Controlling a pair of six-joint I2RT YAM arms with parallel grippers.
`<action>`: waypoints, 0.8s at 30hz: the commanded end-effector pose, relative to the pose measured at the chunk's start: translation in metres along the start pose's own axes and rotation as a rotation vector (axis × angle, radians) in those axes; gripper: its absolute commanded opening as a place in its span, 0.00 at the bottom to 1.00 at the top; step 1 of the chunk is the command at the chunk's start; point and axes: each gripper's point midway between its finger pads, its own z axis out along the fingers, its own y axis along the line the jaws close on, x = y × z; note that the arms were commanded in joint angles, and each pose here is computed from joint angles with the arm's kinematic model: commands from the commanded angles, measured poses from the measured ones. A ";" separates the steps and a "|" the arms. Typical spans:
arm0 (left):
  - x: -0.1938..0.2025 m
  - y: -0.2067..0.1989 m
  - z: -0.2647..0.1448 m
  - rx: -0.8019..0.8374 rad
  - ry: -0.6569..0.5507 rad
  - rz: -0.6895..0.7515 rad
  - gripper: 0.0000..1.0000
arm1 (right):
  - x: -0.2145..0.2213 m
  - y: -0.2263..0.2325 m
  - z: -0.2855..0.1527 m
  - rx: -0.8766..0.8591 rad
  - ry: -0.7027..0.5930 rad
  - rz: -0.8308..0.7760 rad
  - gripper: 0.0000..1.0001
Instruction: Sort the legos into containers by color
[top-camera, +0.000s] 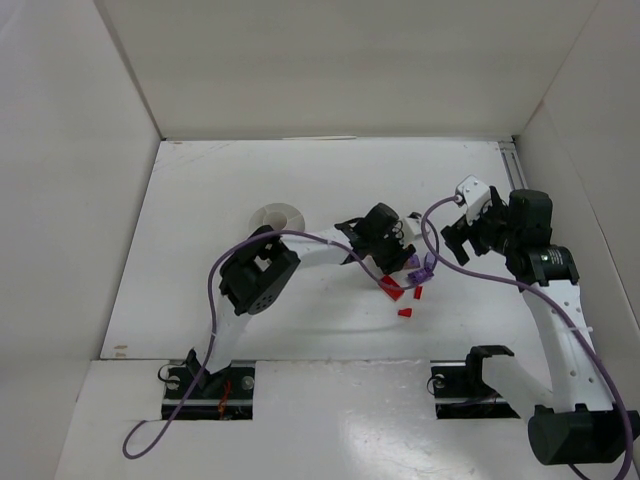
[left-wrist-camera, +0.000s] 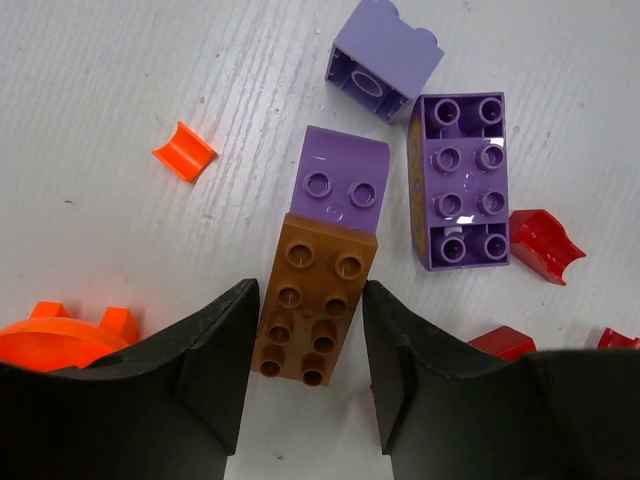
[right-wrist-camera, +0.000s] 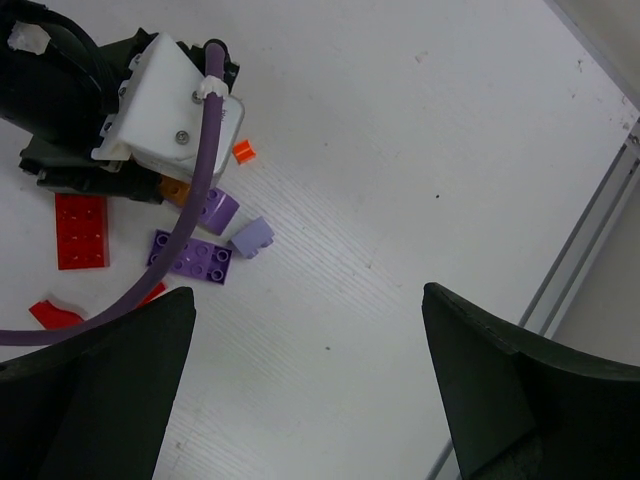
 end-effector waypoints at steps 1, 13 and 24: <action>-0.018 0.006 -0.010 -0.034 -0.055 0.009 0.41 | -0.017 -0.010 -0.013 0.046 -0.043 -0.022 1.00; -0.047 0.003 -0.059 -0.068 -0.162 0.033 0.27 | -0.019 -0.008 -0.013 0.032 -0.053 -0.022 1.00; -0.060 0.004 -0.129 -0.129 -0.335 0.051 0.28 | -0.035 0.061 0.035 -0.431 -0.207 0.200 0.96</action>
